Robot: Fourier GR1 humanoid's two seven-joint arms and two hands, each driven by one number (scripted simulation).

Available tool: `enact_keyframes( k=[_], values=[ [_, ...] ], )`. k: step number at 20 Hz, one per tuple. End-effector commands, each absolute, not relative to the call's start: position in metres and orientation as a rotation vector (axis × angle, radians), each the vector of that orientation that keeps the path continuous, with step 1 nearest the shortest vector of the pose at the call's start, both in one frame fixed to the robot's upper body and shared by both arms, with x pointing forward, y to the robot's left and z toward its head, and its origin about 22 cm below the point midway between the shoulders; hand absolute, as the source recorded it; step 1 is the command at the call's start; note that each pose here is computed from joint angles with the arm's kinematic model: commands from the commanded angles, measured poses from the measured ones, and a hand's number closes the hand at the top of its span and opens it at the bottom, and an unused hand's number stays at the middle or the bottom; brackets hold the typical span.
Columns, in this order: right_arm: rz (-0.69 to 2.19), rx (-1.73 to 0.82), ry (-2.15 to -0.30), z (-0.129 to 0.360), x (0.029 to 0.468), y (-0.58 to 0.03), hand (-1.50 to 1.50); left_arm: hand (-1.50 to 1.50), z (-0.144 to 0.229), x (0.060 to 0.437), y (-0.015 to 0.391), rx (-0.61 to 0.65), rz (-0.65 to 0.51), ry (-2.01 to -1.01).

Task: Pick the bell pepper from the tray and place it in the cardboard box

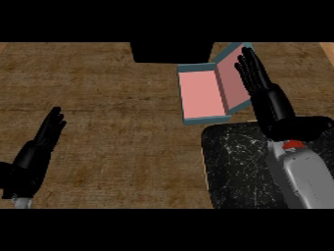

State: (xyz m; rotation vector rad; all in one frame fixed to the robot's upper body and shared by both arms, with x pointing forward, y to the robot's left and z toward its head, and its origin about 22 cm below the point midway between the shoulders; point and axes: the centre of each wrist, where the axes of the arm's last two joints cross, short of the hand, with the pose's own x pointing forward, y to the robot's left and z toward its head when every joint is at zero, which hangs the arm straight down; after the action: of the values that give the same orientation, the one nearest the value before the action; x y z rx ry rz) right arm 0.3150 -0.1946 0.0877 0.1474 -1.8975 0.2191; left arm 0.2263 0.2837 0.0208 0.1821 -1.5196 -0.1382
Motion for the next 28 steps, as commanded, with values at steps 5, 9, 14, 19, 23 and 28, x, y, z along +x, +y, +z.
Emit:
enact_keyframes(
  k=[5, 9, 14, 19, 23, 28],
  values=[
    [0.375, 0.406, -2.035, 0.139, 0.33, -0.257, -1.5, 0.0, 0.023, 0.242, 0.306, 0.406, -0.169, -1.507],
    [0.371, -0.281, -1.858, 0.102, 0.333, -0.314, 1.5, 0.0, 0.013, 0.235, 0.293, 0.367, -0.196, -1.477],
    [0.202, -0.08, -1.968, 0.051, 0.317, -0.358, -1.5, 0.0, 0.01, 0.23, 0.287, 0.368, -0.193, -1.448],
    [0.658, -0.253, -1.862, 0.114, 0.32, -0.406, -1.5, 0.0, 0.023, 0.237, 0.301, 0.371, -0.197, -1.459],
    [0.986, -0.396, -1.713, 0.15, 0.322, -0.41, -1.5, 0.0, 0.014, 0.249, 0.287, 0.384, -0.192, -1.465],
    [1.318, -0.424, -1.366, 0.17, 0.312, -0.412, -1.5, 0.0, 0.011, 0.239, 0.285, 0.371, -0.205, -1.455]
  ],
)
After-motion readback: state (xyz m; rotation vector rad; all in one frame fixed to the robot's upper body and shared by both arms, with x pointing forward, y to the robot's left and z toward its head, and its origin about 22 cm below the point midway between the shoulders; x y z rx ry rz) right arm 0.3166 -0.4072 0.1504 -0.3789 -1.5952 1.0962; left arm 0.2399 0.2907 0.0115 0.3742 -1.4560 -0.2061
